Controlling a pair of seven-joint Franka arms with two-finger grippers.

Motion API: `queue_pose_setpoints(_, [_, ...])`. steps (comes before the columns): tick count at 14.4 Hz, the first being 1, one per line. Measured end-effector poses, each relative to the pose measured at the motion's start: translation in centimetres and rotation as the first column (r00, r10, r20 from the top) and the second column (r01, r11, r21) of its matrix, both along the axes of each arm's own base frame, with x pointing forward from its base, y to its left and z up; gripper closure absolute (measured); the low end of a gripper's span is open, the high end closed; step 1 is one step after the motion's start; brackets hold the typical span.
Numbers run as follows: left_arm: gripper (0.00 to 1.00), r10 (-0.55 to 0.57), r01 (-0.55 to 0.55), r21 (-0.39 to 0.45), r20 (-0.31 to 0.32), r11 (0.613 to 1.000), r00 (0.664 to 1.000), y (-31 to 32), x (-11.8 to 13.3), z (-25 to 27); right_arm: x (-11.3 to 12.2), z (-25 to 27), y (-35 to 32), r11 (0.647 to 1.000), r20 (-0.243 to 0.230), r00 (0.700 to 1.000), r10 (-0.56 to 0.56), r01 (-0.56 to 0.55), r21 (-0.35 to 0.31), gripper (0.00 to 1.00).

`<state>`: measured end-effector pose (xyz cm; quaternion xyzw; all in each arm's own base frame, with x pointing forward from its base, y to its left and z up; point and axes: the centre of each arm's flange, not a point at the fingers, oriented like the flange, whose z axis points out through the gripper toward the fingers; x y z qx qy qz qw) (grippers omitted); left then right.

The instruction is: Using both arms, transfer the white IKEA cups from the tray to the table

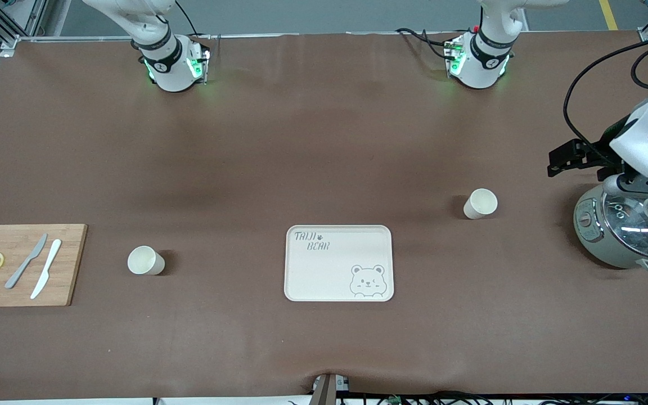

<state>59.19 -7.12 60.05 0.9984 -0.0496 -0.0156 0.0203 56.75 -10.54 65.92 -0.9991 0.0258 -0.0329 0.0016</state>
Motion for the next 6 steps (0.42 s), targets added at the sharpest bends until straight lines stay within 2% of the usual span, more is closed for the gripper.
queue_pose_setpoints(6, [0.00,-0.008,0.008,0.014,0.000,1.000,1.000,-0.11,0.03,-0.10,0.00,0.00,0.00,1.000,0.000,1.000,0.000,0.000,0.000,0.00])
